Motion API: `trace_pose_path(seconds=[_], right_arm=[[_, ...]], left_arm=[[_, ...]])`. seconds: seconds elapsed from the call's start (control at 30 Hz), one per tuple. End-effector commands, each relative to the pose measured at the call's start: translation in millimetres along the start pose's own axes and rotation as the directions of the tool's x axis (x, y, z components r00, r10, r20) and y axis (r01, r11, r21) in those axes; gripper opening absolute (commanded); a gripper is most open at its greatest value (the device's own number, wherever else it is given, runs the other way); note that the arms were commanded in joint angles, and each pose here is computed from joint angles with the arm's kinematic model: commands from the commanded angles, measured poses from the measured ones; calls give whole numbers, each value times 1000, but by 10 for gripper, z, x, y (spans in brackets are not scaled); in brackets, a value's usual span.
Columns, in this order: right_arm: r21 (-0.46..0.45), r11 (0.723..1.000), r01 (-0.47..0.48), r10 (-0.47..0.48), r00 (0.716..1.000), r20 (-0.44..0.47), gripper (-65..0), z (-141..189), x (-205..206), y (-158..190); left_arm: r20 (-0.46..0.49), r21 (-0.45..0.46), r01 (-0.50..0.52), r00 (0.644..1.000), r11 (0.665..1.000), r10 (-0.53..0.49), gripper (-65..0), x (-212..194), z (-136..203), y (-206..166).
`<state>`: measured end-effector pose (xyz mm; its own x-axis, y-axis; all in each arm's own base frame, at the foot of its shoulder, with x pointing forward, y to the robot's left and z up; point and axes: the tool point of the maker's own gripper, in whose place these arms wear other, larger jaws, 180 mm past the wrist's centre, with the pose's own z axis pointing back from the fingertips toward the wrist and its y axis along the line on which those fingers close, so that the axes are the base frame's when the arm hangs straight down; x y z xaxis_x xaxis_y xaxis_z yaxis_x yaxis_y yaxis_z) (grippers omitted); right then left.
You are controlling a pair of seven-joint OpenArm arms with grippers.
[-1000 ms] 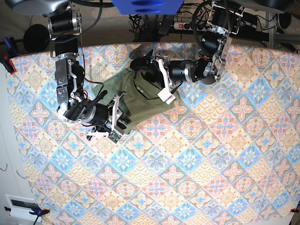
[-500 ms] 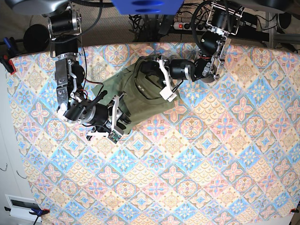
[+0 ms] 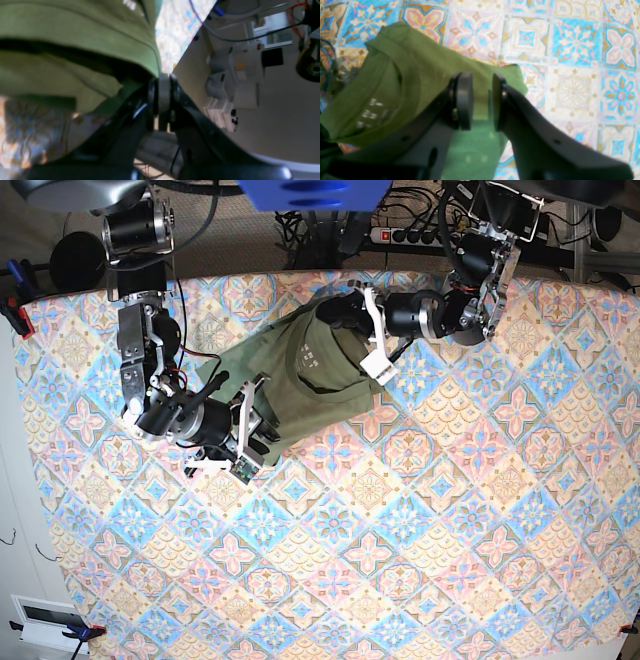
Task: Layout the t-shirt on the table in an organized manner, then fold the t-shirt properly
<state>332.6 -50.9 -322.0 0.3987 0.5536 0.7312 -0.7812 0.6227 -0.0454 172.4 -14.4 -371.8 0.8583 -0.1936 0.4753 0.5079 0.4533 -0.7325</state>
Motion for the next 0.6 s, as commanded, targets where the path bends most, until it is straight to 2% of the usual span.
trace_pose_path(seconds=[0.0,0.23,0.4,0.47,0.57], right_arm=[[-14,1000,-16,17,999,50,-522,59,155,-53],[-14,1000,-17,17,999,50,-522,60,153,-49],[-6,1000,-22,22,999,49,-522,45,159,-19],[-5,1000,-23,23,999,49,-522,43,160,-15],[-4,1000,-22,22,999,48,-521,40,156,-15]], left_arm=[[16,-15,6,1000,1000,-6,-650,16,49,-39],[-6,12,-14,1000,1000,14,-650,-93,94,46],[4,67,-61,998,996,61,-646,-172,53,273],[-2,68,-74,997,995,74,-600,-206,45,292],[-14,78,-91,996,993,92,-476,-305,64,312]])
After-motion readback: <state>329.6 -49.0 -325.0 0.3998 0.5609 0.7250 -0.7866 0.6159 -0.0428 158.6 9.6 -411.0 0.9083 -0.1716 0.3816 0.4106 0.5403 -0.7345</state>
